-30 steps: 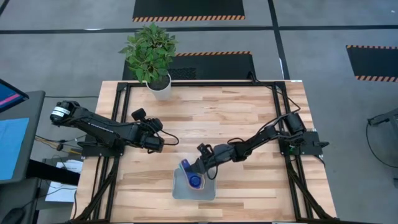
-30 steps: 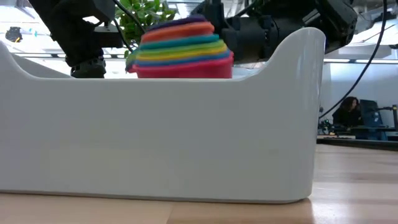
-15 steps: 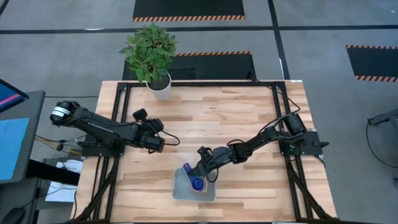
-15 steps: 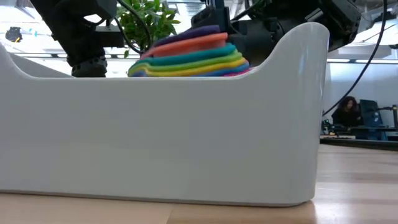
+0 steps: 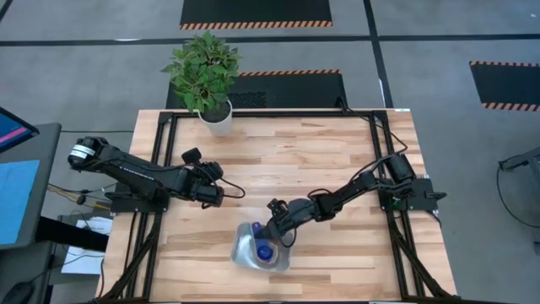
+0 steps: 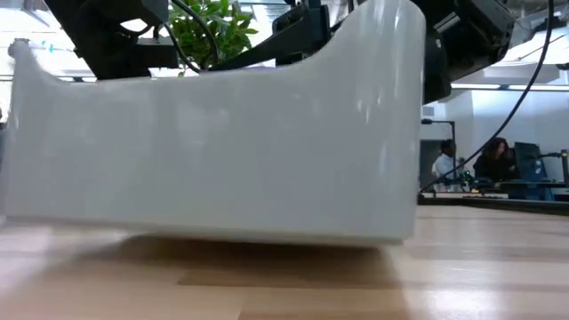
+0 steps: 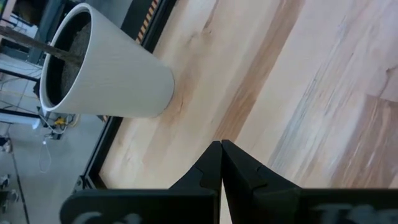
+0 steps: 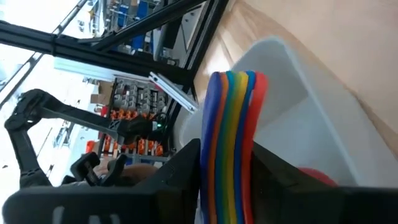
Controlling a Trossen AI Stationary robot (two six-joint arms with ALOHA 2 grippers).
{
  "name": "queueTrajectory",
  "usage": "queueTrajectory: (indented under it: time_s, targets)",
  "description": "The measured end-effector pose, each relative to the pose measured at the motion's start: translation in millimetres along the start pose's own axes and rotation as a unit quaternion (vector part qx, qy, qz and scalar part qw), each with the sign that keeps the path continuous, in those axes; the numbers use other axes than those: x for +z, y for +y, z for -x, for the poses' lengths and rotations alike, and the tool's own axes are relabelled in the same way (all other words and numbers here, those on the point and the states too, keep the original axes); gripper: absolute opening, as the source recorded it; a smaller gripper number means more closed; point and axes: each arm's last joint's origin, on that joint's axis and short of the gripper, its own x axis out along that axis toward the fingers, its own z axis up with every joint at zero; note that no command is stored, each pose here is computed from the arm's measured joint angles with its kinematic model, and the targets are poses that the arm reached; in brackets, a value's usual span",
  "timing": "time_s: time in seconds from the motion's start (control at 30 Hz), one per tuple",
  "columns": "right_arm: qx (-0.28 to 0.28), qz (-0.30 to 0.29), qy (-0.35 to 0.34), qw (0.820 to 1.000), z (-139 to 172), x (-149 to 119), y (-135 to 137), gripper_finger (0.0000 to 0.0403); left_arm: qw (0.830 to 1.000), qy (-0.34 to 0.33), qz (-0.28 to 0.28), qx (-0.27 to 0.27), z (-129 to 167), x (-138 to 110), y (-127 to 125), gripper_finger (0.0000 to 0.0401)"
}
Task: Nest measuring cups in basket
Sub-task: Put the stacked measuring cups into the gray bin
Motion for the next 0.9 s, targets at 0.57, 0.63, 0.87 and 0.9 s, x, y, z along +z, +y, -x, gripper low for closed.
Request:
queueTrajectory:
  time_s: [0.57, 0.63, 0.87, 0.9]
  targets:
    - [0.028, 0.003, 0.018, 0.999, 0.1, -0.9, 4.3, 0.0144, 1.0, 0.005, -0.011, -0.01, 0.0, -0.1, -0.7, 0.0]
    - [0.028, 0.004, 0.021, 0.999, 0.0, -2.6, 4.6, 0.0158, 1.0, 0.005, -0.011, -0.01, 0.0, -0.1, -0.7, 0.0]
    - [0.03, 0.009, 0.025, 0.999, -0.3, -5.4, 6.6, 0.0195, 1.0, 0.002, -0.01, -0.012, 0.0, 0.6, -1.1, 0.0]
    - [0.03, 0.01, 0.023, 0.999, -0.3, -4.6, 6.4, 0.0198, 1.0, 0.001, -0.009, -0.013, 0.0, 1.0, -1.4, 0.0]
